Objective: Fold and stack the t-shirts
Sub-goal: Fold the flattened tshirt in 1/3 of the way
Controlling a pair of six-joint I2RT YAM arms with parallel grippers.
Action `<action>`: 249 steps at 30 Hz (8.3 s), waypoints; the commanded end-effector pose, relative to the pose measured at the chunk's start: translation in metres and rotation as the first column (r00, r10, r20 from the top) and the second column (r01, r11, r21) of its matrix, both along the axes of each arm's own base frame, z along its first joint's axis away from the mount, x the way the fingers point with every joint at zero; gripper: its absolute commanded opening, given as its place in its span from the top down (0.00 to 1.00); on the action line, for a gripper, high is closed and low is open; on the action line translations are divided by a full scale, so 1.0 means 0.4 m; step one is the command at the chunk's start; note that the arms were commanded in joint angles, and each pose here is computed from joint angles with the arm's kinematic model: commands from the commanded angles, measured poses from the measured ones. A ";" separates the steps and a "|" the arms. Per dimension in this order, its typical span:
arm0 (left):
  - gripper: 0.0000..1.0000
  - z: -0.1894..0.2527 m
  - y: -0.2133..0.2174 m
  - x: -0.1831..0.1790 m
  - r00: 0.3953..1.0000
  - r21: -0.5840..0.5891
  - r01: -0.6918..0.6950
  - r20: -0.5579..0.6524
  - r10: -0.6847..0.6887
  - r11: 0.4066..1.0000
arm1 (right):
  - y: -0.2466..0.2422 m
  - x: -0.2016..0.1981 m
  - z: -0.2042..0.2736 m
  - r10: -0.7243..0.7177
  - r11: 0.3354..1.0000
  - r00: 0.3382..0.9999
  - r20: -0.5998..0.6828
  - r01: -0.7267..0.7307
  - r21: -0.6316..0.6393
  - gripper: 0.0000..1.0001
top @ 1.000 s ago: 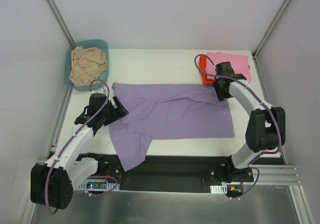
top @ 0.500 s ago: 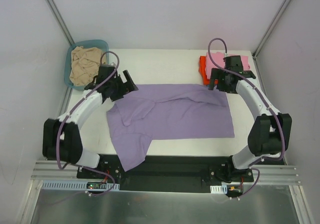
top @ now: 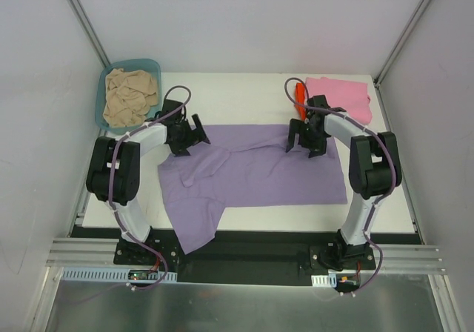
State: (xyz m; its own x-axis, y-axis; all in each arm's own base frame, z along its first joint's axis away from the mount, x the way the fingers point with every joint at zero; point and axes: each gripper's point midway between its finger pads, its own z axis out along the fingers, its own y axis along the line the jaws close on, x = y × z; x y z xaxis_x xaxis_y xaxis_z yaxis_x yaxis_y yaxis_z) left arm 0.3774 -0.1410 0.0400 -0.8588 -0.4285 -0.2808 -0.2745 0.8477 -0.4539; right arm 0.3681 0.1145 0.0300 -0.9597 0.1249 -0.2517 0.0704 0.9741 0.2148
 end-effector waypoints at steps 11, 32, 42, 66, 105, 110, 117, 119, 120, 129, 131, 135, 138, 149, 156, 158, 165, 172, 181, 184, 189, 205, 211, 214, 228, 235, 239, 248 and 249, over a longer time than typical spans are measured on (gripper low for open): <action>0.01 -0.067 0.255 -0.179 0.950 0.174 -0.252 -0.141 0.278 0.952 | 0.115 -0.380 -0.004 0.084 0.996 0.978 -0.192 -0.089 -0.018 0.03; 0.01 0.041 0.250 -0.079 0.982 0.091 -0.185 -0.019 0.188 0.978 | -0.078 -0.135 0.134 -0.112 0.994 0.993 0.036 0.112 0.015 0.23; 0.01 0.018 0.259 -0.086 0.982 0.118 -0.177 -0.039 0.183 0.977 | -0.087 -0.096 0.060 -0.112 0.993 0.993 -0.047 0.114 0.037 0.40; 0.01 0.020 0.267 -0.072 0.982 0.135 -0.183 -0.030 0.189 0.974 | -0.094 -0.121 -0.004 -0.119 0.992 0.986 -0.112 0.122 0.017 0.82; 0.01 -0.014 0.271 -0.056 0.983 0.149 -0.163 -0.062 0.174 0.975 | -0.209 -0.046 0.051 -0.138 0.989 0.983 -0.123 0.142 0.028 0.63; 0.01 -0.015 0.271 -0.056 0.984 0.148 -0.158 -0.063 0.168 0.976 | -0.206 -0.082 0.005 -0.175 0.983 0.970 -0.168 0.181 0.022 0.63; 0.01 -0.009 0.272 -0.052 0.985 0.154 -0.156 -0.053 0.166 0.976 | -0.215 -0.063 0.016 -0.182 0.983 0.975 -0.128 0.185 0.009 0.89; 0.01 -0.011 0.275 -0.054 0.984 0.157 -0.158 -0.055 0.169 0.975 | -0.223 -0.054 0.034 -0.187 0.982 0.976 -0.108 0.188 -0.005 0.90; 0.01 -0.011 0.274 -0.054 0.984 0.157 -0.157 -0.055 0.167 0.975 | -0.230 -0.046 0.046 -0.192 0.981 0.977 -0.095 0.191 -0.018 0.90; 0.01 -0.019 0.280 -0.054 0.983 0.169 -0.162 -0.061 0.174 0.972 | -0.279 -0.027 0.079 -0.226 0.969 0.972 -0.071 0.217 -0.116 0.92; 0.01 -0.017 0.279 -0.053 0.983 0.166 -0.161 -0.060 0.173 0.973 | -0.278 -0.019 0.082 -0.223 0.971 0.972 -0.070 0.214 -0.109 0.96; 0.01 -0.021 0.280 -0.056 0.983 0.172 -0.157 -0.065 0.171 0.972 | -0.272 -0.006 0.079 -0.211 0.975 0.976 -0.057 0.206 -0.089 0.99; 0.01 -0.020 0.283 -0.057 0.983 0.178 -0.158 -0.064 0.172 0.971 | -0.285 0.013 0.091 -0.212 0.973 0.977 -0.034 0.207 -0.103 0.99; 0.01 -0.027 0.293 -0.058 0.981 0.199 -0.164 -0.073 0.181 0.966 | -0.335 0.051 0.091 -0.208 0.965 0.977 -0.045 0.197 -0.175 0.99; 0.01 -0.014 0.290 -0.053 0.982 0.192 -0.162 -0.062 0.177 0.968 | -0.327 0.062 0.069 -0.194 0.971 0.978 -0.076 0.180 -0.157 0.84; 0.01 -0.001 0.287 -0.046 0.983 0.185 -0.164 -0.051 0.176 0.969 | -0.326 0.062 0.087 -0.190 0.972 0.979 -0.070 0.178 -0.154 0.65; 0.01 0.103 0.251 -0.011 0.986 0.094 -0.164 0.046 0.160 0.982 | -0.279 -0.002 0.183 -0.161 0.985 0.987 -0.008 0.160 -0.061 0.13; 0.01 0.130 0.193 -0.018 0.991 0.056 -0.120 0.065 0.116 0.991 | -0.117 -0.104 0.179 -0.060 0.988 0.998 0.002 0.059 0.142 0.03; 0.01 0.036 0.232 -0.014 0.993 0.168 -0.114 -0.008 0.118 0.979 | -0.074 -0.096 0.062 -0.040 0.988 0.993 -0.111 0.056 0.145 0.03; 0.01 0.008 0.237 -0.005 0.993 0.161 -0.100 -0.038 0.107 0.982 | -0.094 -0.084 0.044 -0.063 0.988 0.989 -0.133 0.081 0.133 0.03; 0.01 -0.032 0.238 0.027 0.993 0.161 -0.087 -0.071 0.099 0.983 | -0.131 -0.062 0.005 -0.106 0.984 0.979 -0.172 0.128 0.121 0.03; 0.01 0.059 0.273 0.172 0.993 0.238 0.055 0.084 -0.077 0.970 | -0.249 0.043 0.103 -0.110 0.993 0.993 -0.041 0.109 -0.033 0.03; 0.01 0.171 0.217 0.144 0.988 0.120 0.020 0.152 -0.038 0.993 | -0.209 0.011 0.184 -0.077 0.997 0.996 0.051 0.076 0.018 0.03; 0.01 0.181 0.145 0.063 0.990 0.056 0.047 0.130 -0.054 0.997 | -0.162 -0.040 0.185 -0.066 0.994 0.996 0.063 0.060 0.096 0.03; 0.14 0.089 -0.043 -0.238 0.992 0.134 0.122 0.011 -0.124 0.984 | -0.079 -0.214 0.095 -0.021 0.986 1.000 -0.024 0.024 0.166 0.03; 0.34 0.034 -0.077 -0.262 0.984 0.145 0.174 -0.065 -0.166 0.974 | -0.082 -0.214 0.085 -0.015 0.987 0.999 -0.036 0.021 0.159 0.03; 0.36 0.020 -0.083 -0.259 0.983 0.143 0.174 -0.086 -0.163 0.974 | -0.106 -0.210 0.093 -0.020 0.994 1.000 -0.023 0.022 0.104 0.03; 0.41 -0.009 -0.069 -0.226 0.988 0.201 0.136 -0.100 -0.118 0.970 | -0.105 -0.211 0.103 -0.010 0.994 1.000 -0.018 0.012 0.106 0.03; 0.44 -0.010 -0.067 -0.220 0.989 0.209 0.131 -0.097 -0.113 0.969 | -0.106 -0.211 0.102 -0.009 0.995 1.000 -0.019 0.011 0.104 0.03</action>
State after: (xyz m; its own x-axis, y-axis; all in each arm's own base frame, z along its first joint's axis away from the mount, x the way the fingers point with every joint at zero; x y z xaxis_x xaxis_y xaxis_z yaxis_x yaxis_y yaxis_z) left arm 0.2706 -0.1672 0.0293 -0.9441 -0.2285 -0.2377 -0.1658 0.9521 -0.2568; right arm 0.2780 0.0729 0.0549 -0.9690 0.1760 -0.1731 0.1149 0.9421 0.3150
